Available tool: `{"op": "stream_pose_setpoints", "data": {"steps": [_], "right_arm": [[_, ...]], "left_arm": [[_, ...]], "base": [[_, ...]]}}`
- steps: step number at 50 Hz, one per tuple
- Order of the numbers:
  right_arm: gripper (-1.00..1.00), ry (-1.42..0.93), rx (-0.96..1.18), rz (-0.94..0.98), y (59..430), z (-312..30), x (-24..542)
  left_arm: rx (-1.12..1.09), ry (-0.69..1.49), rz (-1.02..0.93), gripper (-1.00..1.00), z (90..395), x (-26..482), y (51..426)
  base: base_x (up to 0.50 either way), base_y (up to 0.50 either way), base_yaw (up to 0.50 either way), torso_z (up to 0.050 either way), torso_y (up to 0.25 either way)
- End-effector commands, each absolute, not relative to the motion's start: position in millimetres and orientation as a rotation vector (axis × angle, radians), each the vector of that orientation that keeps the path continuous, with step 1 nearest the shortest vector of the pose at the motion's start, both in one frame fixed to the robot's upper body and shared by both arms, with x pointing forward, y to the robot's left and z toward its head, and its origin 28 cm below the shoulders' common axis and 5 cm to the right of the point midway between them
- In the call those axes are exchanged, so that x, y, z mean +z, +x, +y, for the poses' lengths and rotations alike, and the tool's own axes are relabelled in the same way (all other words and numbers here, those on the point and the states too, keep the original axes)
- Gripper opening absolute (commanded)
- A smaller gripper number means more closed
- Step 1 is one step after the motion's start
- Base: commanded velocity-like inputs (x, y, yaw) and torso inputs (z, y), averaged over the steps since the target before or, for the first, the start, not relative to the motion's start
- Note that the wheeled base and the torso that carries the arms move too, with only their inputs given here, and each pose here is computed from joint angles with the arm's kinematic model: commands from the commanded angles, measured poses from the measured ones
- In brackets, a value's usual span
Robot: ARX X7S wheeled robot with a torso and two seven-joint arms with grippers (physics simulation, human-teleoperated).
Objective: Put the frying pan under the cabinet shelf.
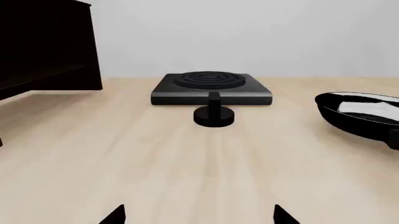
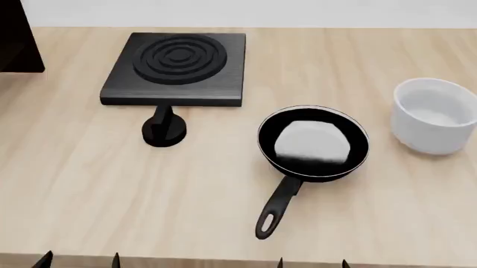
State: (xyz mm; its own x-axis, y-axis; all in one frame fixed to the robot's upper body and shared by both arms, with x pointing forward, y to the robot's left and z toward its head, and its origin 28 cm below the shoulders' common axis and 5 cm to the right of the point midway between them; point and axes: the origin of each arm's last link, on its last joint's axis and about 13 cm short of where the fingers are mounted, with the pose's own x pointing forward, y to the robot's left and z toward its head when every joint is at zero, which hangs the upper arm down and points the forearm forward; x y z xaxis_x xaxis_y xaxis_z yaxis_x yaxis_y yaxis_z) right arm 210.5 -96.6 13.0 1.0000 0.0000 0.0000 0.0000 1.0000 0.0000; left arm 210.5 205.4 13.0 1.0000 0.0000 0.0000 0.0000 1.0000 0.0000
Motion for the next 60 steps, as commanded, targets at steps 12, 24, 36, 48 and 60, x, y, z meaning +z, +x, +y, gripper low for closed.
{"op": "stream_pose_setpoints", "data": {"steps": [12, 24, 36, 48, 60], "right_arm": [[1.00, -0.015, -0.001, 0.003, 209.0, -97.1, 12.6], [1.00, -0.030, -0.001, 0.005, 210.1, -95.9, 15.6], [1.00, -0.050, -0.030, -0.090, 207.8, -104.5, 55.2], [1.00, -0.076, -0.051, -0.192, 199.1, -118.8, 103.2], [1.00, -0.153, -0.052, -0.307, 198.5, -129.3, 160.9]], "left_arm": [[-0.003, 0.009, -0.003, 1.00, 204.6, 12.7, 210.4], [0.000, 0.014, 0.009, 1.00, 203.8, 14.3, 209.7], [-0.018, -0.038, -0.025, 1.00, 200.3, 43.9, 210.6], [-0.018, -0.105, -0.164, 1.00, 206.9, 104.0, 205.9], [-0.051, -0.108, -0.321, 1.00, 210.4, 169.7, 198.6]], "base": [[0.00, 0.00, 0.00, 0.000, 0.000], [0.00, 0.00, 0.00, 0.000, 0.000], [0.00, 0.00, 0.00, 0.000, 0.000], [0.00, 0.00, 0.00, 0.000, 0.000], [0.00, 0.00, 0.00, 0.000, 0.000]]}}
